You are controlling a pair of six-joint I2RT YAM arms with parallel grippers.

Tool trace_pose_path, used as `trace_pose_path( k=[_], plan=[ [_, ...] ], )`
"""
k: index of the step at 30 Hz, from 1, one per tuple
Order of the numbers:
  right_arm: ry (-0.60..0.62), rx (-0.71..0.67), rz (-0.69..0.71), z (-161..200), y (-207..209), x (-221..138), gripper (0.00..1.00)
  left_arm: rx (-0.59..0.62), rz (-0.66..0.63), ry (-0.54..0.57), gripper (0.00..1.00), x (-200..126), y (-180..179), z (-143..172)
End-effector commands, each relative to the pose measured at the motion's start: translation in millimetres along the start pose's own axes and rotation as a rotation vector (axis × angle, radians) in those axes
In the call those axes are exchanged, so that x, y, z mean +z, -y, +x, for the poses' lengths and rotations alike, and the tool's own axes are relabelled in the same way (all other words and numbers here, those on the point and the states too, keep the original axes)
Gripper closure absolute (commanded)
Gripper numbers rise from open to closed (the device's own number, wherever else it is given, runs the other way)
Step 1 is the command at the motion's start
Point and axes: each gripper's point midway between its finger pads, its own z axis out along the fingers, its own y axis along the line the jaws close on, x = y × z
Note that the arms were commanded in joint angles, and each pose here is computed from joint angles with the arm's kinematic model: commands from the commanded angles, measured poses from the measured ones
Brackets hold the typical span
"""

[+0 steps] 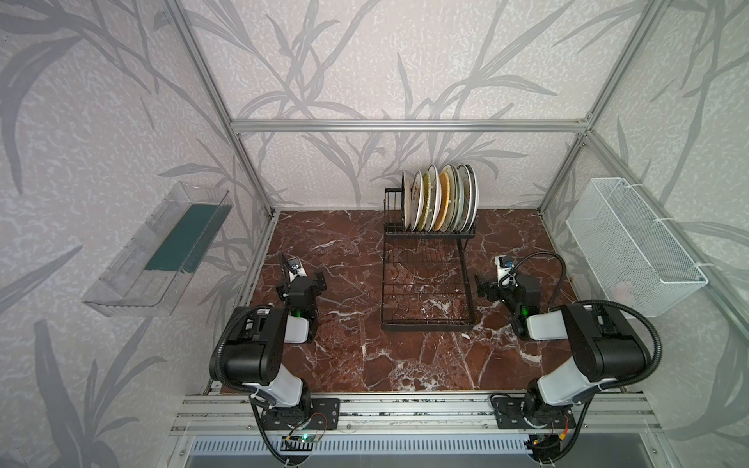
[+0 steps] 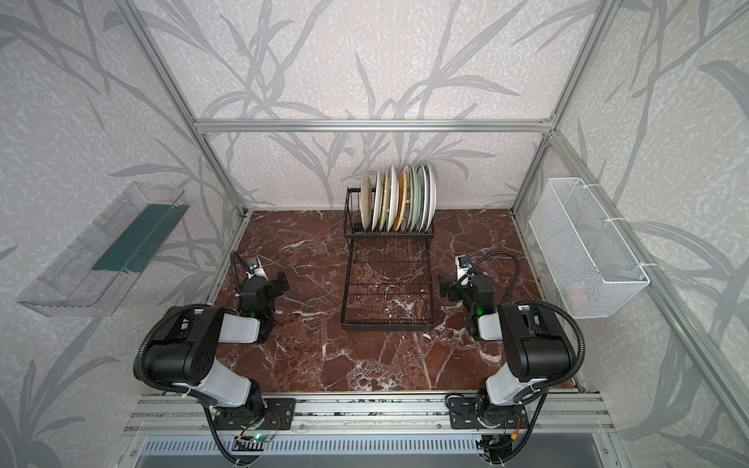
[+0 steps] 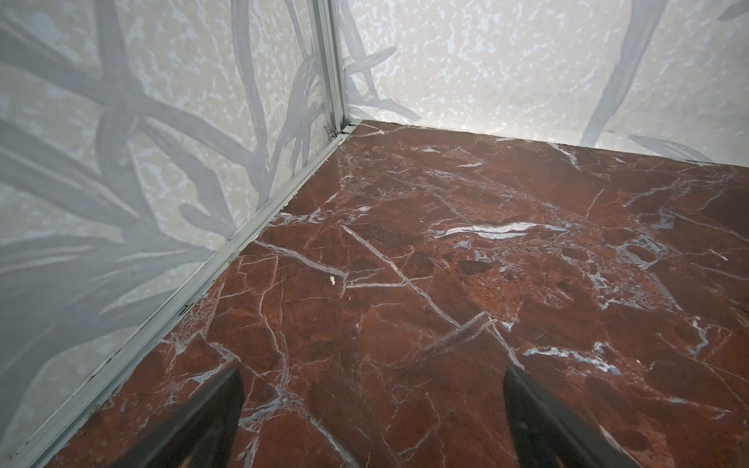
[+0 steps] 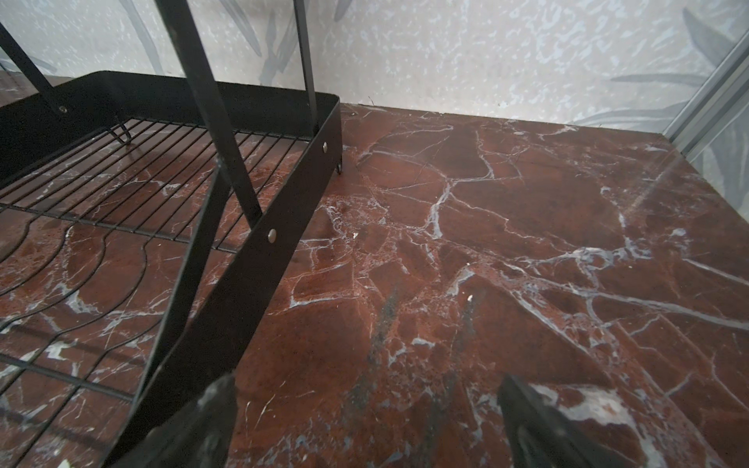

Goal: Load plates into a dish rack
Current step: Reset both arms

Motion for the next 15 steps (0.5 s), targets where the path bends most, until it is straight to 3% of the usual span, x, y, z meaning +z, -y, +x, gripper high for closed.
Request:
trace_pose_path(
  k=[1, 15],
  plan=[
    [0.043, -0.02, 0.009, -15.9, 1.3, 0.9, 0.01, -0.004, 0.001, 0.022, 0.01, 1.4, 2.3, -8.6],
    [0.043, -0.019, 0.009, -16.0, 1.4, 0.9, 0.01, 0.027, 0.01, 0.02, 0.01, 1.6, 8.4, -8.8]
  ],
)
